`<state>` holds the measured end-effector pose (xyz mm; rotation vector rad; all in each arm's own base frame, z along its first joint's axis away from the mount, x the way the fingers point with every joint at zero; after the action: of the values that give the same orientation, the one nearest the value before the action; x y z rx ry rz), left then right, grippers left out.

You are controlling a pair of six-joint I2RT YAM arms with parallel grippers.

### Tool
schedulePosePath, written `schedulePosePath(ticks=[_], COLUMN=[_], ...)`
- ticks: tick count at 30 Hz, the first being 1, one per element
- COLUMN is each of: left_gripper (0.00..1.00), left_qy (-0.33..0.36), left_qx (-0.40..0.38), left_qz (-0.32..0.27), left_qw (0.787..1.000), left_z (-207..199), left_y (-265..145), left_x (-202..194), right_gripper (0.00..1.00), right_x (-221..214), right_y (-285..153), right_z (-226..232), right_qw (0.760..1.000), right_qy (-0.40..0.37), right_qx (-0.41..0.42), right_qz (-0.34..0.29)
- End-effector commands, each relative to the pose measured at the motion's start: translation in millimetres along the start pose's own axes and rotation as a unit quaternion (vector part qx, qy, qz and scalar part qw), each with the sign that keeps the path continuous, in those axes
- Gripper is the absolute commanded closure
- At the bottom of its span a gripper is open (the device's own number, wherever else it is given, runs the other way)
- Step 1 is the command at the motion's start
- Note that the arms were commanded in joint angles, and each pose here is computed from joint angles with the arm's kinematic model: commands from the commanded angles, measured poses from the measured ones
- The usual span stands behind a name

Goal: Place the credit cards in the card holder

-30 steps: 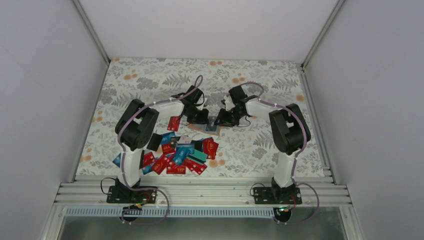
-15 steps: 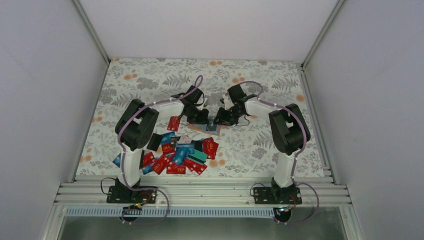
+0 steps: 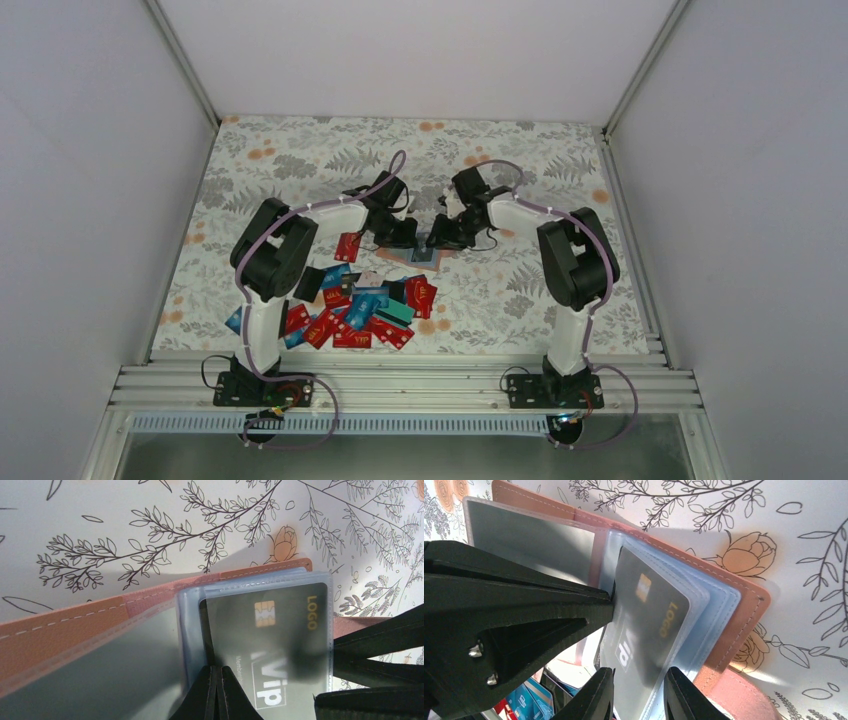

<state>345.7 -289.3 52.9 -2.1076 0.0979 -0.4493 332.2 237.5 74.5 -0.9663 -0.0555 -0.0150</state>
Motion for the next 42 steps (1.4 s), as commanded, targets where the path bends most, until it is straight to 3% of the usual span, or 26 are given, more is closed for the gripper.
schedulePosePath(ticks=[1,23,42], left_gripper=[0.98,0.98,0.97], left_qy=[-0.01,-0.005,-0.041], left_qx=[0.02,0.019,0.077], left_qz=[0.035,0.021,-0.084], left_qw=[0.999,1.0,0.993], left_z=[11,2,24], left_y=[18,6,-88], left_x=[-20,-9,7], right_gripper=[0.72,0.72,0.72], right_x=[4,-1,11], right_y=[-4,1,12], right_z=[18,42,59], right_qw=[1.0,0.999,0.999], right_qy=[-0.021,-0.039,-0.047], right_qx=[0.004,-0.011,-0.005], right_qz=[-0.008,0.002,0.01])
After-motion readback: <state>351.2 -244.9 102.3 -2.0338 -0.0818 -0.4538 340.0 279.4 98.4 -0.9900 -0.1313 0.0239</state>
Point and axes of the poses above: each gripper's point midway between its finger pads, its own y axis out along the fingers, its own z axis along the line the jaws close on, x = y × z, the point moved 4 cm from there along -y, back along the fingers, and after that the axes turned 5 degrees about y, right-handed, at the moved point
